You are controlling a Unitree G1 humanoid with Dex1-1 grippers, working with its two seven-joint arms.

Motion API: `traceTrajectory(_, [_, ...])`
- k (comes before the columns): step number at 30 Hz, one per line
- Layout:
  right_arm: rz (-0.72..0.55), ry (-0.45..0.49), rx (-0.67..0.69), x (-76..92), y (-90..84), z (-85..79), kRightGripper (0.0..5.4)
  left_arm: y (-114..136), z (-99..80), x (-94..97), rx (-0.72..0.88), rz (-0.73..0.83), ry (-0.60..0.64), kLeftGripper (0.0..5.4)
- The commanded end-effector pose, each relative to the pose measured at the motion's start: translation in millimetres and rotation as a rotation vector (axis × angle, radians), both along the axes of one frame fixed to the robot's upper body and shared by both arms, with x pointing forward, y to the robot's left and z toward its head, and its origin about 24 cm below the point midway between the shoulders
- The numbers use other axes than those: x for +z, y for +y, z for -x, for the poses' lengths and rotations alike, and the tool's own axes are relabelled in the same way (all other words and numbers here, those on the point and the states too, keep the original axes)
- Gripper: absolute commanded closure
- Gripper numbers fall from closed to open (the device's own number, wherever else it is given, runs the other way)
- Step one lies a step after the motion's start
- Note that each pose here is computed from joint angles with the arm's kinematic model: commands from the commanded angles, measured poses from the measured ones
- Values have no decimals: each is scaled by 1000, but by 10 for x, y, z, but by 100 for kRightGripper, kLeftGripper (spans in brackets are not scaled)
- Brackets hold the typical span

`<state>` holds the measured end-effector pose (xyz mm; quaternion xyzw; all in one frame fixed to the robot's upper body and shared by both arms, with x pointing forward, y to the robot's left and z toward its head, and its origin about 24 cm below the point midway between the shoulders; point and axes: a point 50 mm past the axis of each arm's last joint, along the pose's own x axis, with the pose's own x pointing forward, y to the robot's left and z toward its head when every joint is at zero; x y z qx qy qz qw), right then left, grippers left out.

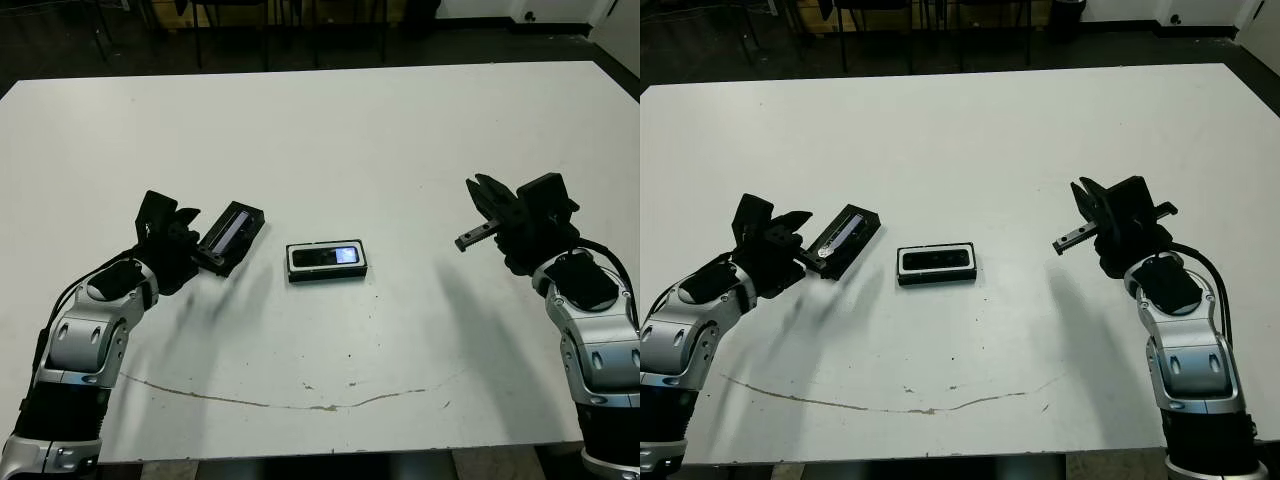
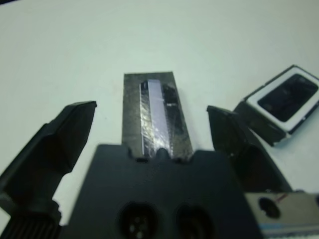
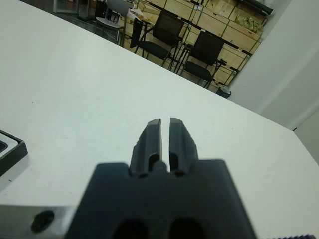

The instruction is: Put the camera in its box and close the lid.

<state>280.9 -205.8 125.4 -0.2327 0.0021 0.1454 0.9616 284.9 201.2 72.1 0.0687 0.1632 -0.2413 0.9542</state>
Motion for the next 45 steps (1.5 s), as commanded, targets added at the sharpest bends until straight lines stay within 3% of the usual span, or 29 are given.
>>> traceTrajectory(1, [-5,40,-21,-56,-31,20,540,37,9,-70,-7,-50,54,2])
traceTrajectory(17, [-6,54,-37,-51,-17,47,540,62,18,-222,13,-87,109,2])
traceTrajectory(22, [-5,66,-49,-45,-19,55,540,79,17,-269,82,26,141,2])
traceTrajectory(29, [0,65,-49,-42,-14,57,540,40,8,-258,85,61,84,102])
traceTrajectory(37, [3,74,-56,-50,-9,63,540,41,-55,-190,-150,71,24,253])
traceTrajectory(45, [-22,106,-27,-85,-8,57,540,85,-170,-43,-394,6,29,263])
